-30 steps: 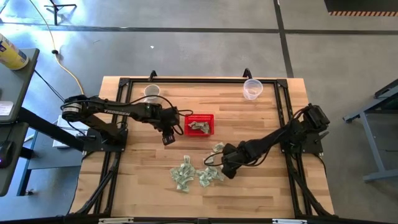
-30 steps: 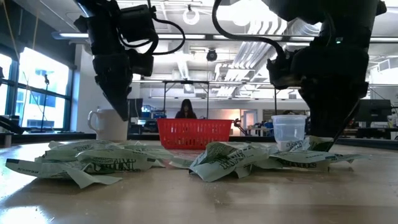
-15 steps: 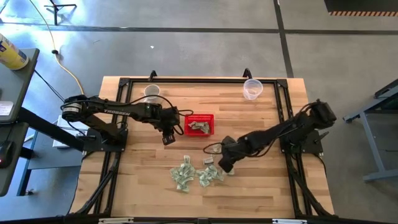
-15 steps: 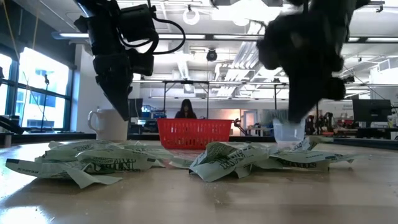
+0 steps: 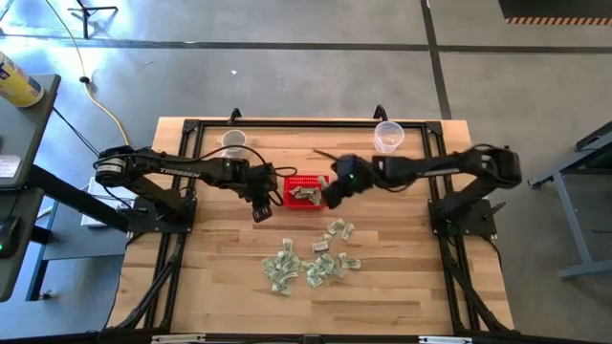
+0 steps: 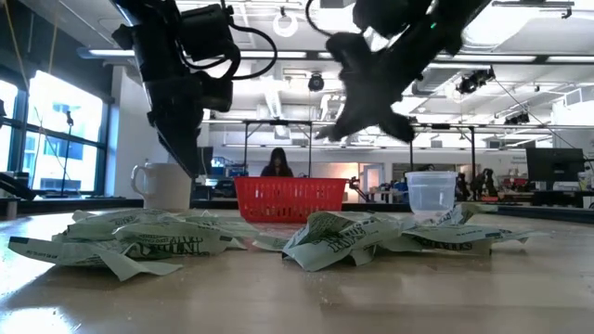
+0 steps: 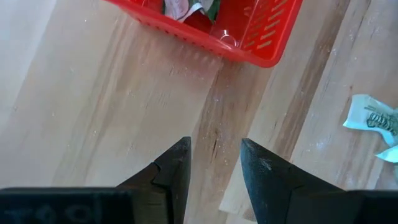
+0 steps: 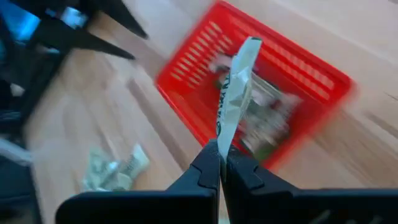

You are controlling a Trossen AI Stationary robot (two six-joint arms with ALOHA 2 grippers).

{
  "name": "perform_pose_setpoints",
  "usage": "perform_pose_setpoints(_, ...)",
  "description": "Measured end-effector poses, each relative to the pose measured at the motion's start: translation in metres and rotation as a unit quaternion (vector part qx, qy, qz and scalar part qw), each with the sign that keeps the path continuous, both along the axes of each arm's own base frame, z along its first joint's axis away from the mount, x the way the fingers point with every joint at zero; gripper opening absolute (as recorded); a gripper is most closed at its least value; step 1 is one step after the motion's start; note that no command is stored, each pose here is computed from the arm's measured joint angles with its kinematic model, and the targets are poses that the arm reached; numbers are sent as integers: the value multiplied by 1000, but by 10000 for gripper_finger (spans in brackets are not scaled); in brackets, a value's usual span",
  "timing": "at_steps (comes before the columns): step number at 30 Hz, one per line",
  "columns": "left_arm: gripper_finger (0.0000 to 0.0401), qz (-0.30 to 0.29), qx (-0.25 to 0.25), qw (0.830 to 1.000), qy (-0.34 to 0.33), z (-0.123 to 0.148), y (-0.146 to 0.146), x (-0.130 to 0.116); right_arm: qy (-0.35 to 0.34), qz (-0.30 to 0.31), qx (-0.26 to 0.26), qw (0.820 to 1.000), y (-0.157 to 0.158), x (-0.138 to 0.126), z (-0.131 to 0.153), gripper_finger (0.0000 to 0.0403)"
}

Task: Pick and place items into bin
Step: Put the stevia packet into the red bin

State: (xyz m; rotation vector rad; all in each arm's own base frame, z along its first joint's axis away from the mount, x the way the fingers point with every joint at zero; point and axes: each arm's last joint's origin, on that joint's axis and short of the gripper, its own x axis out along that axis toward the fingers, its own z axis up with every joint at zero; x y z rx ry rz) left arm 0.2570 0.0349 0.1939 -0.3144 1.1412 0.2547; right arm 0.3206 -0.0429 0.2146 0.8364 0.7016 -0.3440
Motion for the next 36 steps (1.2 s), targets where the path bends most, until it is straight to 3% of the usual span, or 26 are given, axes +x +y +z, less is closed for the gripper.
perform_pose_setpoints(6,175,13,-20,1000,1,0,-8,1,-28,47,31,998,-13,18,-23,5)
perform_pose_setpoints(11,175,17,-1,1000,-5,0,-22,3,-16,37,21,999,-14,20,-31,67)
perform_pose_setpoints(16,175,23,2,1000,-16,1,-29,5,-44,40,7,998,-16,15,-14,159)
perform_pose_setpoints(19,175,32,0,999,-17,1,-28,5,-69,96,-46,992,-7,5,11,197)
perform_pose_setpoints(21,175,32,-1,999,-17,1,-28,5,-42,143,-82,985,5,-8,21,207)
perform_pose_setpoints(24,175,28,1,999,-17,1,-28,5,68,227,-136,962,29,-35,19,211)
perform_pose_setpoints(27,175,17,6,1000,-23,2,-28,6,142,323,-161,922,53,-52,13,211)
perform_pose_setpoints(32,175,3,12,999,-39,3,-28,9,114,431,-224,867,89,-45,4,216)
perform_pose_setpoints(36,175,-2,15,999,-40,3,-28,9,111,445,-286,841,105,-32,-12,233)
